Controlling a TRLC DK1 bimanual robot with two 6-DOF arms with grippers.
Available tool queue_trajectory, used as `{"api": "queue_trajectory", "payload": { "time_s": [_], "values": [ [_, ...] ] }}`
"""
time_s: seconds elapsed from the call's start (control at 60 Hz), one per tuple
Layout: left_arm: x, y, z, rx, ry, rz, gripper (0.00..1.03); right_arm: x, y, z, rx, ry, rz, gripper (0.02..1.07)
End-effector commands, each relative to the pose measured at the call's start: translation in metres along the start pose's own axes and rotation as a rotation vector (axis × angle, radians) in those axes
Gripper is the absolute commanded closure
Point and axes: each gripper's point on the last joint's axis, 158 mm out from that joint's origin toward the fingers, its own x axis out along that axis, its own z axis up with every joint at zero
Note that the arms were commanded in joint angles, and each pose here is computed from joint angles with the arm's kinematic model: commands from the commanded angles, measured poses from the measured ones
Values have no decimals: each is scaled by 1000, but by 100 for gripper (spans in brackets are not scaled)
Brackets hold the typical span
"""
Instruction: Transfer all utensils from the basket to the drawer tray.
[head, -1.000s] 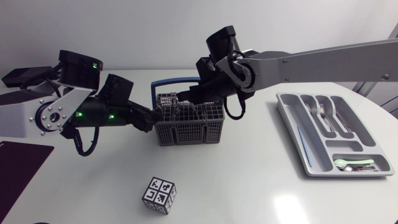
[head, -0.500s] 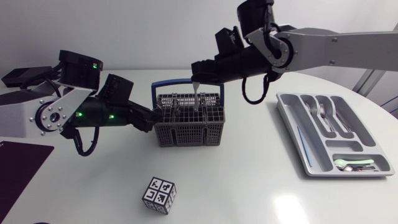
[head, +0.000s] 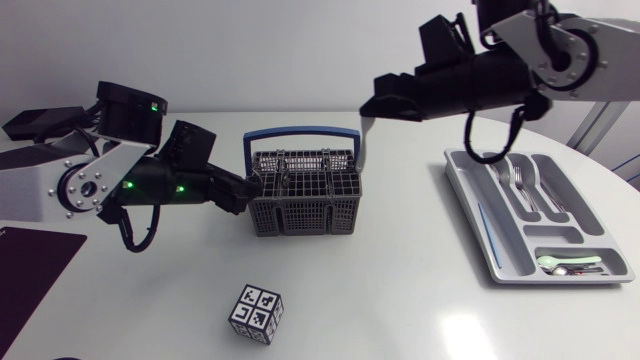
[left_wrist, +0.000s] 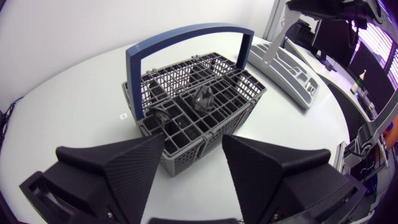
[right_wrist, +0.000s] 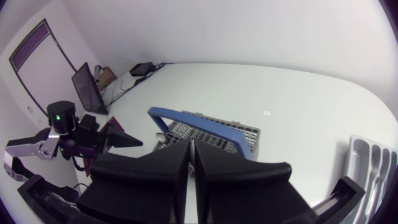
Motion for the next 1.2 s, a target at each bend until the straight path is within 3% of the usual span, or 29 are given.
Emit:
{"api": "queue_trajectory", "payload": {
  "time_s": [0.0,0.667,0.95,1.15,1.183],
  "values": [
    [-5,-5,13,4,-22,-2,38,-19,-19,-19,-47,31,-74,101],
    [-12,-20,22,44,-14,36,38,-186,-248,-181,-179,326,-686,101],
    [-20,-20,19,43,-15,44,38,-211,-313,-224,-216,401,-819,101],
    [-26,-20,18,41,-18,47,38,-216,-332,-246,-257,460,-900,101],
    [-27,-20,18,41,-18,47,38,-215,-333,-250,-253,471,-895,97]
  ]
}}
